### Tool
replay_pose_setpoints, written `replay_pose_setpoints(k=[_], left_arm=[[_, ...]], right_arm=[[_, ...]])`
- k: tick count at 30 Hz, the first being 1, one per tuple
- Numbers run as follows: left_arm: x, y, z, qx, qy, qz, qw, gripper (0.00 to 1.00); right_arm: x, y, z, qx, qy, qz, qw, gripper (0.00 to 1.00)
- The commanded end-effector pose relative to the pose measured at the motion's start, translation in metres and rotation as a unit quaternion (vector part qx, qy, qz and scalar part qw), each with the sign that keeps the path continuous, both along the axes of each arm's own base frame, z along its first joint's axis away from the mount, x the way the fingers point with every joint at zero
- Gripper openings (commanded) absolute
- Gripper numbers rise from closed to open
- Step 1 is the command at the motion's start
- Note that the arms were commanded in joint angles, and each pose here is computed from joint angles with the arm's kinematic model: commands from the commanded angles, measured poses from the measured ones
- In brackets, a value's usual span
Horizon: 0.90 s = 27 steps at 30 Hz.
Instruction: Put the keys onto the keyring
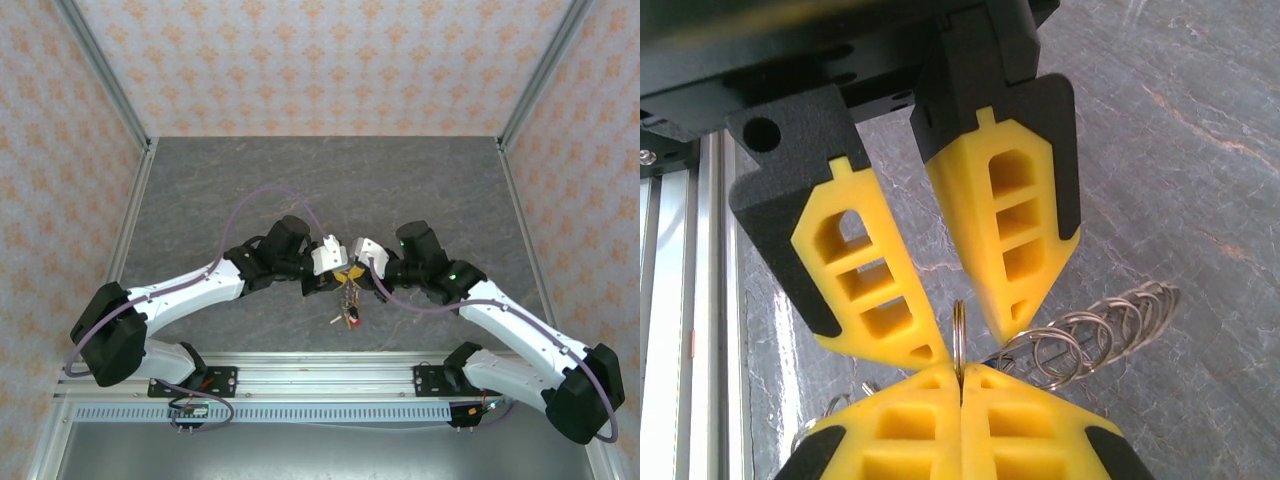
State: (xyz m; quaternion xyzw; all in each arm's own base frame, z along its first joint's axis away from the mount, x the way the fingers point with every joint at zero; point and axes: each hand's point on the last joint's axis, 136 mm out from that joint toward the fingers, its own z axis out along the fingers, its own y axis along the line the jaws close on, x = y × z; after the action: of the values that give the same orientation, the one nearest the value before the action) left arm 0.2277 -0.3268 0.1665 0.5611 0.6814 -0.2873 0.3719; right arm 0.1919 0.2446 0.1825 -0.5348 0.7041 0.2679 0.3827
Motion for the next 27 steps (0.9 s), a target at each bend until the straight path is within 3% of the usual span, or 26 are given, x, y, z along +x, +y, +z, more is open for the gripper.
replay_pose_setpoints(k=[1,2,5,8,16,27], left_arm=[[0.003,-0.007,0.028,-0.037,-0.020,-0.006,0.999,0.23],[0.002,-0.007,0.027,-0.037,-0.020,-0.006,0.999,0.23],[0.002,-0.007,0.025,-0.033,-0.019,-0.007,0.999,0.08],[0.001,-0.007,0.025,-0.033,-0.017,-0.008,0.999,0.00],[-0.001,-0.010,0.038,-0.071,-0.025,-0.013,0.997,0.00],[-0.010,-0.014,0.044,-0.097,-0.013,-0.038,0.994,0.00]], right_arm=[[0.006,0.006,0.021,0.014,-0.032,0.004,0.999,0.00],[0.006,0.006,0.022,0.016,-0.032,0.002,0.999,0.00],[0.007,0.007,0.024,0.021,-0.032,0.000,0.999,0.00],[0.009,0.007,0.023,0.022,-0.033,-0.005,0.999,0.00],[0.005,0.006,0.010,0.048,-0.018,-0.016,0.999,0.10],[0.005,0.007,0.008,0.088,-0.014,-0.021,0.996,0.13]])
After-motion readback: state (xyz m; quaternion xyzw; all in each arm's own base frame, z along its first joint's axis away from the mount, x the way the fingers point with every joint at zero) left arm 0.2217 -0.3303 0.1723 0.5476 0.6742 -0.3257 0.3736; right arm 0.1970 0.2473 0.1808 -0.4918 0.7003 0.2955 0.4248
